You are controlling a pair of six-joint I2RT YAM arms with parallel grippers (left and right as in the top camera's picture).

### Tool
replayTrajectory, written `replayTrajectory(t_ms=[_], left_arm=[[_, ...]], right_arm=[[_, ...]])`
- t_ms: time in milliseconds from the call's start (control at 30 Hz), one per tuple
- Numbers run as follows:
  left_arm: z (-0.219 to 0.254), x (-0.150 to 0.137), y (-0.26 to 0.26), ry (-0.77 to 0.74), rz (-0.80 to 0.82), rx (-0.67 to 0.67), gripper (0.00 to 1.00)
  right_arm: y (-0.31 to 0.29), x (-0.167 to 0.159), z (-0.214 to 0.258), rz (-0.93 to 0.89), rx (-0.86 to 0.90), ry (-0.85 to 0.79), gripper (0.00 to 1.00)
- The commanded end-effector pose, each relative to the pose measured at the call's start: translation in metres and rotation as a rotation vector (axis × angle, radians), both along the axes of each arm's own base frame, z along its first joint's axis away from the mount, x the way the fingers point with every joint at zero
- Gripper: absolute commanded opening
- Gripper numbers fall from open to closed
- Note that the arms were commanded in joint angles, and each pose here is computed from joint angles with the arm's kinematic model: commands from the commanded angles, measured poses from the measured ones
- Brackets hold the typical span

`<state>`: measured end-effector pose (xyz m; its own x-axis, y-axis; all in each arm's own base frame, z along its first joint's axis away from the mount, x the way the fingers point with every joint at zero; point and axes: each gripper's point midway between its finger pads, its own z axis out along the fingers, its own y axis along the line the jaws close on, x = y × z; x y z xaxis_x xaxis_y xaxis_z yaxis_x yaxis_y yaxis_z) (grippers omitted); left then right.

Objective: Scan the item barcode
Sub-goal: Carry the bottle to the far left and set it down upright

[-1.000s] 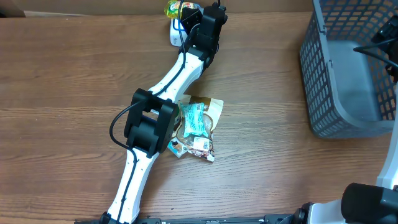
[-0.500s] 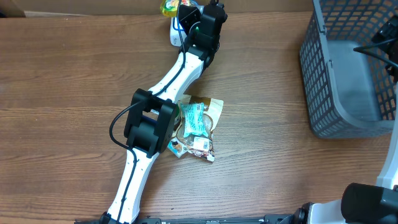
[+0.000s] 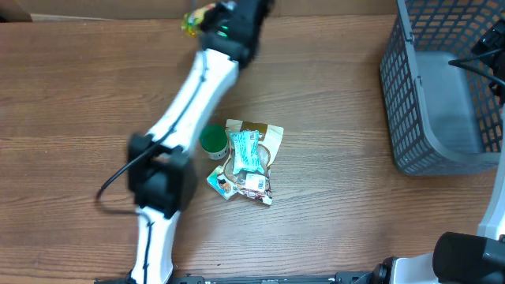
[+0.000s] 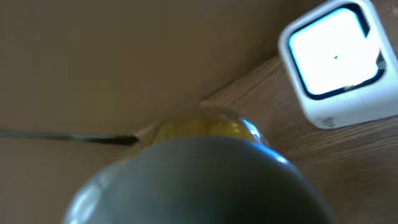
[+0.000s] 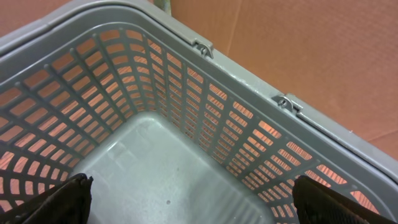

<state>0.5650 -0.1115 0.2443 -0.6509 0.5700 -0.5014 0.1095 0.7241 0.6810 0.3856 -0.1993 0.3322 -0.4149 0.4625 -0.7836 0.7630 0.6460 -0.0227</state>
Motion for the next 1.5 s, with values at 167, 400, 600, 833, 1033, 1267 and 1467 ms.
replayTrajectory(t_ms=[167, 400, 600, 833, 1033, 1267, 1467], left_arm=[[0.059, -0.047, 0.121, -0.069, 0.305, -0.55, 0.08], [0.032, -0.075, 0.219, -0.004, 0.524, -0.706, 0.09], [0.011, -0.096, 0.28, -0.002, 0.661, -0.788, 0.09], [-0.027, -0.105, 0.32, 0.051, 0.649, -0.708, 0.1], [-0.078, -0.11, 0.334, 0.118, 0.609, -0.655, 0.11], [-0.126, -0.111, 0.337, 0.168, 0.508, -0.566, 0.17], [-0.15, -0.113, 0.343, 0.16, 0.486, -0.537, 0.24]], right_arm=[[-0.002, -0.001, 0.004, -0.007, -0.015, -0.005, 1.0], [-0.002, -0.001, 0.004, -0.007, -0.015, -0.005, 1.0], [-0.002, -0.001, 0.004, -0.007, -0.015, -0.005, 1.0], [-0.002, -0.001, 0.004, -0.007, -0.015, -0.005, 1.0], [-0.002, -0.001, 0.004, -0.007, -0.015, -0.005, 1.0], [-0.002, -0.001, 0.004, -0.007, -0.015, -0.005, 1.0], [-0.002, -0.001, 0.004, -0.007, -0.015, -0.005, 1.0]])
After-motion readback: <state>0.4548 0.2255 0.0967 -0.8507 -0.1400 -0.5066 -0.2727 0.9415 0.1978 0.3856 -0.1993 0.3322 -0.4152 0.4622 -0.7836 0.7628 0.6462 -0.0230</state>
